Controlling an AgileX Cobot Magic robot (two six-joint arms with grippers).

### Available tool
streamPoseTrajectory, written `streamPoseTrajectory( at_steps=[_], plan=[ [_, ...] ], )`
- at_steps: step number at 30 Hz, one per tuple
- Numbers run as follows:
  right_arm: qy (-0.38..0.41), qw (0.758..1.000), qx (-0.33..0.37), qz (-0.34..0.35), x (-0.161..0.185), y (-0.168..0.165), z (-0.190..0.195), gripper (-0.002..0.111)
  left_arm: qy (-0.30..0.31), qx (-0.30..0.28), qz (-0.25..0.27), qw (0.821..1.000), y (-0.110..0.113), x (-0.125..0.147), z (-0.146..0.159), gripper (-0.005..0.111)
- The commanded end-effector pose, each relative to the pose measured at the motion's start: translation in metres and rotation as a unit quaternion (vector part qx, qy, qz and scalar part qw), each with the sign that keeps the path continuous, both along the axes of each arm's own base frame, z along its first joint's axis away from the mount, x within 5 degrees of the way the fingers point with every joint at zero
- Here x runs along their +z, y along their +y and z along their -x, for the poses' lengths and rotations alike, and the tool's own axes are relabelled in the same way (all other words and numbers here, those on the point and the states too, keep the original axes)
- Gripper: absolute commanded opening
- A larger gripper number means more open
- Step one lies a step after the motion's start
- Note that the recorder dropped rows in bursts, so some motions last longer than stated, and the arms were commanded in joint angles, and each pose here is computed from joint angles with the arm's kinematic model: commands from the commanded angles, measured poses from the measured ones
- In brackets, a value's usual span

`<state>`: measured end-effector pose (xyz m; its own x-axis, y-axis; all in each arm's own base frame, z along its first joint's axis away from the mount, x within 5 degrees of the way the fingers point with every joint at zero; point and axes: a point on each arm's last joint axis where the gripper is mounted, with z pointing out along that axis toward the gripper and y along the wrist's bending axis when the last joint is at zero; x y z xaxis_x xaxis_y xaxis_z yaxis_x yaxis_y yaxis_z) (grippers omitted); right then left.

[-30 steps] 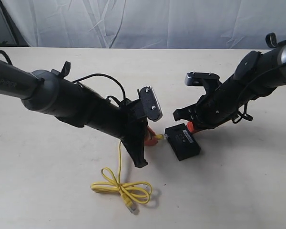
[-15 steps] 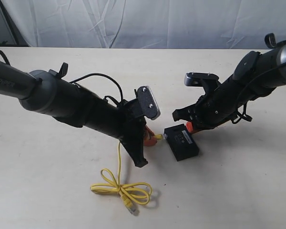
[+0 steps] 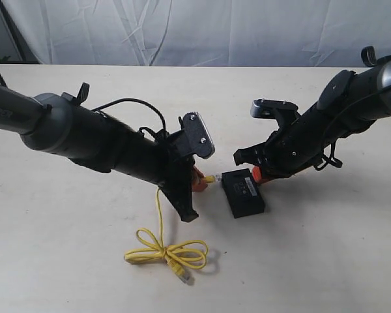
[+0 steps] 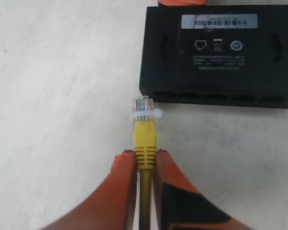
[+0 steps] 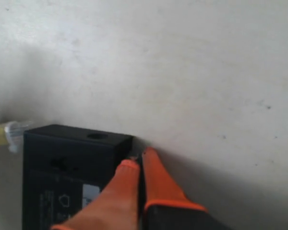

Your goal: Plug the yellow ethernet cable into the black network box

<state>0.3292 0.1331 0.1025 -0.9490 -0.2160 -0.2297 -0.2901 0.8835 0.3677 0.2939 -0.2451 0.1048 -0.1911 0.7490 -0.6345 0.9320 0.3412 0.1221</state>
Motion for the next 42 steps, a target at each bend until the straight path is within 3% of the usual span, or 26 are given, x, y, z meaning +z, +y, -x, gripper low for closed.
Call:
streamPoseTrajectory(
  at_steps=[1, 11, 28, 42],
  plan=[
    [0.015, 1.0, 0.007, -0.005, -0.002, 0.003, 0.004, -0.001, -0.015, -0.009, -0.015, 1.0, 0.005, 0.003, 0.004, 0.0],
    [0.016, 1.0, 0.006, -0.005, -0.002, 0.003, 0.004, -0.001, 0.004, -0.042, 0.008, 0.999, 0.001, 0.004, 0.01, 0.0],
    [0.015, 1.0, 0.004, -0.005, -0.002, 0.003, 0.004, -0.001, 0.017, -0.04, -0.001, 0.999, -0.001, -0.01, 0.008, 0.0],
    [0.016, 1.0, 0.003, -0.007, -0.002, 0.003, 0.004, -0.001, 0.004, -0.021, 0.0, 1.0, -0.003, -0.006, 0.001, 0.0]
  ],
)
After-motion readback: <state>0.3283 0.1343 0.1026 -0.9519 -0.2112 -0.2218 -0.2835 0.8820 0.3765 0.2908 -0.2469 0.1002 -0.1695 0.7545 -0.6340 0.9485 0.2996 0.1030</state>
